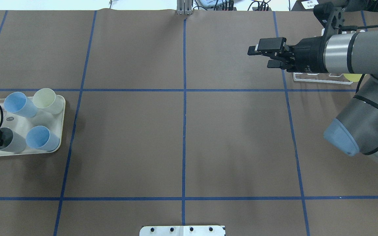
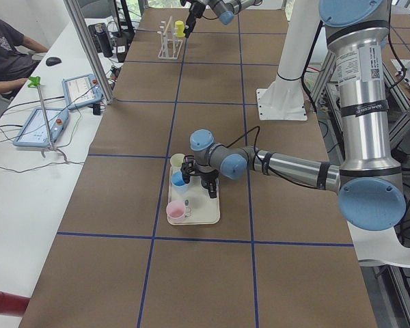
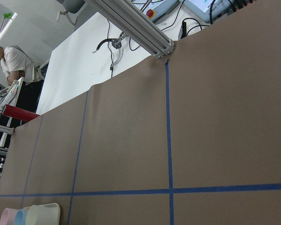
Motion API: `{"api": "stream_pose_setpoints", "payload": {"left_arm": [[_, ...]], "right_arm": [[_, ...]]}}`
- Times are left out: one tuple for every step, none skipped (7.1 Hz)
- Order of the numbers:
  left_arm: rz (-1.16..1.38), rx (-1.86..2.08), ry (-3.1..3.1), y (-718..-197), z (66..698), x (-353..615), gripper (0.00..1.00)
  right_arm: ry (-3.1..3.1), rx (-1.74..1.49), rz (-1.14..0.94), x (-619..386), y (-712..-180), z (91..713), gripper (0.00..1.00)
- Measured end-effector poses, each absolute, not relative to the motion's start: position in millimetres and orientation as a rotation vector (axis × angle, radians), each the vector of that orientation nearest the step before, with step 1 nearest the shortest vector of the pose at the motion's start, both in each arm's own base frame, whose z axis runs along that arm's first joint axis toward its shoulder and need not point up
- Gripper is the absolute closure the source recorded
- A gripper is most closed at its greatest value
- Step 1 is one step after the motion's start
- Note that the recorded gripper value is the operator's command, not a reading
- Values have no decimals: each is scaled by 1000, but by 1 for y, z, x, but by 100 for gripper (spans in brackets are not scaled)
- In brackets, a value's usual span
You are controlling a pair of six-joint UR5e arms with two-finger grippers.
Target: Transfer IKEA cup to right arm and place on rack
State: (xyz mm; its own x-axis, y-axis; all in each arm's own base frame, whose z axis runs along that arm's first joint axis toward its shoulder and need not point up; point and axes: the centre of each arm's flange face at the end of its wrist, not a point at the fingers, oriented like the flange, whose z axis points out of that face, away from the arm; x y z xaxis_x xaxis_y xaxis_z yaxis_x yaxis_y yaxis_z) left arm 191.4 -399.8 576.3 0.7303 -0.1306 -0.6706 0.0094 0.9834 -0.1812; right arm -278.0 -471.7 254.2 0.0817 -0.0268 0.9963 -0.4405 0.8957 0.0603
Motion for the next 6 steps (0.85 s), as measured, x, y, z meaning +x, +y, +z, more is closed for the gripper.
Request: {"api": "stream_pose_setpoints", "payload": {"left_arm": [[-79,-174,746,-401,579,193,52],[-79,-177,744,-402,581,194,69],[-75,-175,747,-401,581,196,95],[-68,-170,753,-400,580,199,100],[-66,-165,758,-400,578,199,100],[-71,-158,763,-397,573,193,100]], "right_arm": [[-1466,391,321,-278,-472,255,0],[-1465,390,321,-278,-471,257,0],[-1464,390,321,-278,-471,258,0],[-1465,390,320,-278,-471,258,0],[-1464,390,320,-278,-471,258,0],[-1464,390,320,-278,-471,259,0]]}}
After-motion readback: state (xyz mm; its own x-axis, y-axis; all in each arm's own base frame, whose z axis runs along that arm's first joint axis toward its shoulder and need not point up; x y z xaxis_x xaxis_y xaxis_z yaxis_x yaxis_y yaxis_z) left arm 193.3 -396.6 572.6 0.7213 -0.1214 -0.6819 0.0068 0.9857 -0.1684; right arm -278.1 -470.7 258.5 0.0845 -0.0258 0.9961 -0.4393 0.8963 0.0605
